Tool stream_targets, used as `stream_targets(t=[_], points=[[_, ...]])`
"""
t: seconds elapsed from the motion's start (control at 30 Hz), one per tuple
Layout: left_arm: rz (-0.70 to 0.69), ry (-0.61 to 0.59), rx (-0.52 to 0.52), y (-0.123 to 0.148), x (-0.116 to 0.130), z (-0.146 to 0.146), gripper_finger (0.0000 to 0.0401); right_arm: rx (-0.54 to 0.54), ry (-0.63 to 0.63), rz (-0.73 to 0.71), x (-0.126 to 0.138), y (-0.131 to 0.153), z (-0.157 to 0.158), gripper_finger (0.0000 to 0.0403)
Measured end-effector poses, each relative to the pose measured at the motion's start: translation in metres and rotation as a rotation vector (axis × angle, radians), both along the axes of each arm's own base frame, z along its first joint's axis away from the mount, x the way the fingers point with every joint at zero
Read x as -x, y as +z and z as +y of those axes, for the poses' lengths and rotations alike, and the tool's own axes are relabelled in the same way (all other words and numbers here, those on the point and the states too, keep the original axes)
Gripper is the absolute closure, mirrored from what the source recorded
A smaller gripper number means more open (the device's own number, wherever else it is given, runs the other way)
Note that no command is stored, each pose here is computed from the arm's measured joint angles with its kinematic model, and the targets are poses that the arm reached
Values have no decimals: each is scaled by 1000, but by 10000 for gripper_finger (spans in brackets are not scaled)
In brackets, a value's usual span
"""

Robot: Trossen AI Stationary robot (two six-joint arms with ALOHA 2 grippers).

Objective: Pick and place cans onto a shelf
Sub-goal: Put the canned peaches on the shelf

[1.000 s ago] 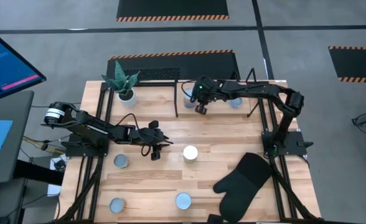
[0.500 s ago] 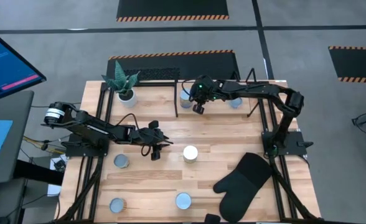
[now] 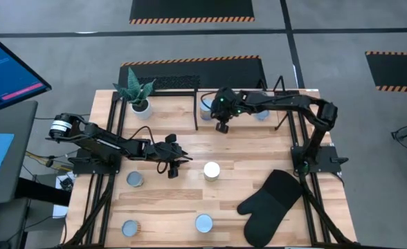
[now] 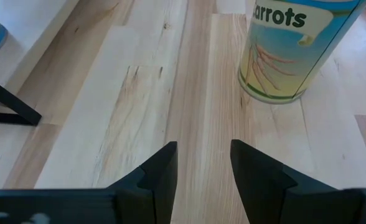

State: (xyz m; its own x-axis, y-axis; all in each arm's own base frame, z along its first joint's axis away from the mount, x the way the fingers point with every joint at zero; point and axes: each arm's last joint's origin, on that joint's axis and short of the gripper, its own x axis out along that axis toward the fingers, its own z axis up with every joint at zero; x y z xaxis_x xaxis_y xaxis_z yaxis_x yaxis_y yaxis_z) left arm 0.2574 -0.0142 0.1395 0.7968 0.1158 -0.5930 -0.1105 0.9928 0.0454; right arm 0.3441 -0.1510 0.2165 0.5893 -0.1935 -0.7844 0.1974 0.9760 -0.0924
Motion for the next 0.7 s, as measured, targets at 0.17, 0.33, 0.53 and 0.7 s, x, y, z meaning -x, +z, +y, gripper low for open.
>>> stream_targets(t=[0.17, 0.33, 0.53, 0.7], points=[[0, 0, 0, 0, 0, 0, 261, 16, 39, -58, -6, 4, 3, 352], [0, 0, 0, 0, 0, 0, 261, 15, 55, -96, -8, 6, 2, 352], [0, 0, 0, 0, 0, 0, 261, 32, 35, -126, -7, 8, -6, 352], [0, 0, 0, 0, 0, 0, 261, 44, 12, -148, -5, 10, -14, 352]])
